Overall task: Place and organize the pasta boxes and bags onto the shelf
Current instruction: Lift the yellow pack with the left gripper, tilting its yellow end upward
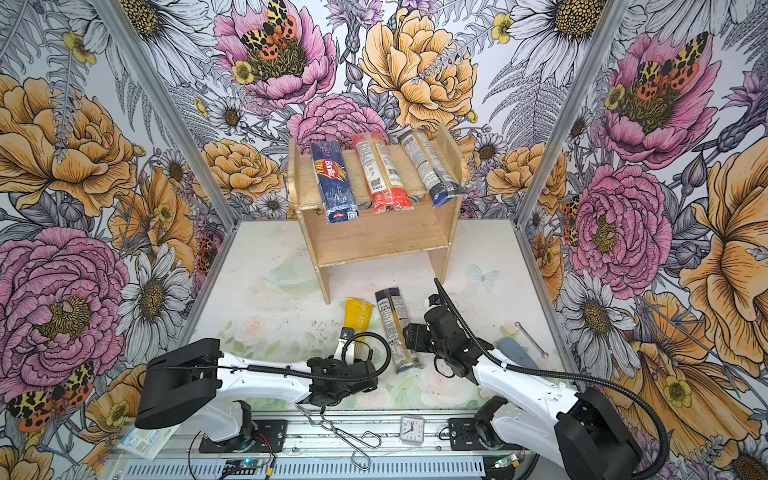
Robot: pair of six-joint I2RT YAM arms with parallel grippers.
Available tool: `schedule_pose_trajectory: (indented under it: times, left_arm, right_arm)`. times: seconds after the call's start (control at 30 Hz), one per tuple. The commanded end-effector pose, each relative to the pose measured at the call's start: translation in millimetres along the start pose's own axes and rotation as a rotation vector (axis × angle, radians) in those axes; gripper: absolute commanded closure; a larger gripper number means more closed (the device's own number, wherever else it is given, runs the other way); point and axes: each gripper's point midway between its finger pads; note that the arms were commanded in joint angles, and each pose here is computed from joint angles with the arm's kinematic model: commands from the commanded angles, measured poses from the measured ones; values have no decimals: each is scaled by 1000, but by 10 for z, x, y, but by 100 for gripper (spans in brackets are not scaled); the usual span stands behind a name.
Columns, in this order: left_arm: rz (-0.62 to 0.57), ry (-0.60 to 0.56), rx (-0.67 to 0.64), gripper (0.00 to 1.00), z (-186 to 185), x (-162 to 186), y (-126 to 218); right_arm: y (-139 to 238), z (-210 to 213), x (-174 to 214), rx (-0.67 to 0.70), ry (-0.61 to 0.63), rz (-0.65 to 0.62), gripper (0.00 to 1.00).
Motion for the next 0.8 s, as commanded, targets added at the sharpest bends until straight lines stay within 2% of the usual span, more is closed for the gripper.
schedule_pose_trajectory:
  times: [0.0, 0.23, 0.5, 0.77]
  left_arm:
    - [-29, 0, 55, 100, -75, -170, 177]
    - [-100, 38, 119, 100, -21, -447, 472]
    - [-136, 143, 93, 100, 307, -367, 459]
    - [-134, 75, 58, 100, 243, -364, 388]
  right_arm:
    - [61, 115, -204, -15, 17, -46, 20]
    - [-68, 145, -323, 15, 70, -22, 20]
    - [-196, 104, -377, 44, 78, 3, 20]
    - [-232, 51, -327, 63, 68, 17, 20]
Point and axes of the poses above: each gripper's point midway between its finger pads, its own y axis back along the fingers, its own z axis along the line the jaws close on, x = y × z, and after that the axes turned 4 degrees about y, right-handed
